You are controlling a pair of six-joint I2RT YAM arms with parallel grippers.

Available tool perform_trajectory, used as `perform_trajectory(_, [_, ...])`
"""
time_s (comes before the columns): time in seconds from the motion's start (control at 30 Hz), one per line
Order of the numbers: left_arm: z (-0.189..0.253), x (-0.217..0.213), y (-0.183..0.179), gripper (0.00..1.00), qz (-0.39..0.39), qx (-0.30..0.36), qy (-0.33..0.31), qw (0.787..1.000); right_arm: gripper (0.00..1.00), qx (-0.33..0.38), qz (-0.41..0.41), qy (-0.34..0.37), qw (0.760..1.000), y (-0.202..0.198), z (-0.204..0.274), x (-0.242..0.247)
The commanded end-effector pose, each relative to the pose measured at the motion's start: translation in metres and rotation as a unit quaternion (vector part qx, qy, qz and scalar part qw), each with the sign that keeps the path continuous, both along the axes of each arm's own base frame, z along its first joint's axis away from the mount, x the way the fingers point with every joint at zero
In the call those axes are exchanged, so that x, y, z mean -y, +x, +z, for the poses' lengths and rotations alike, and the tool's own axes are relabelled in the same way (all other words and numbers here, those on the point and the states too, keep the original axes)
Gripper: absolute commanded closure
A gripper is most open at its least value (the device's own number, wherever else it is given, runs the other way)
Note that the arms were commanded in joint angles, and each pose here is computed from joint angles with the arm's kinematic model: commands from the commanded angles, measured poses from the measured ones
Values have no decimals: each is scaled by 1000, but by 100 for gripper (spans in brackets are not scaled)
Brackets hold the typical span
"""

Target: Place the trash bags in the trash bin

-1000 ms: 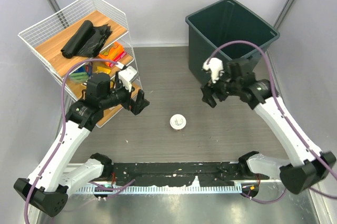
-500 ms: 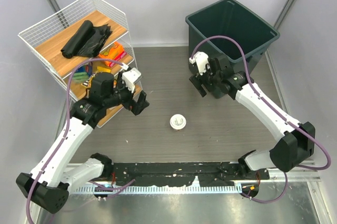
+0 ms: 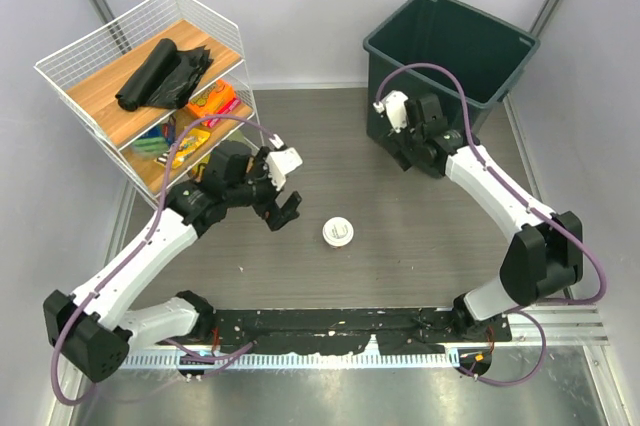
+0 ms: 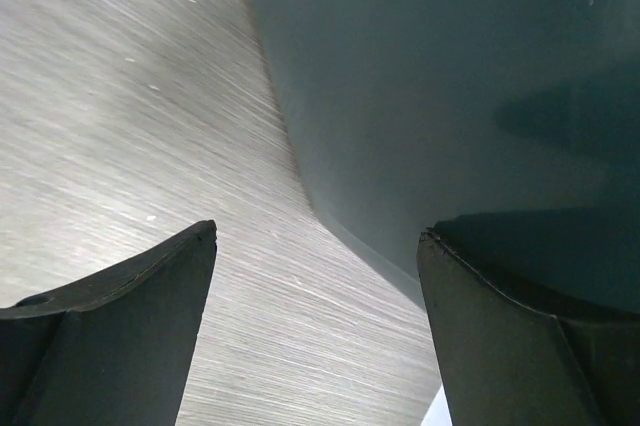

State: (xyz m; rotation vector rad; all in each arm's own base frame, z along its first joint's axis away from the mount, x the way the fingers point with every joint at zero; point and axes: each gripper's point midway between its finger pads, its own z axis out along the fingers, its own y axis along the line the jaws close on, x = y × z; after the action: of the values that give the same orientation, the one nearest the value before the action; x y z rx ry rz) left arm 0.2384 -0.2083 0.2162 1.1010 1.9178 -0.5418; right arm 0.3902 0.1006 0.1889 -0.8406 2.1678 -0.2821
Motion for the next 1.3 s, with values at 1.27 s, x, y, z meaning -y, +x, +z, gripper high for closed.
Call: perform_trajectory(1.27, [-60, -54, -34, 0, -30, 36, 151, 987, 6, -205, 332, 54, 919, -164, -71, -186])
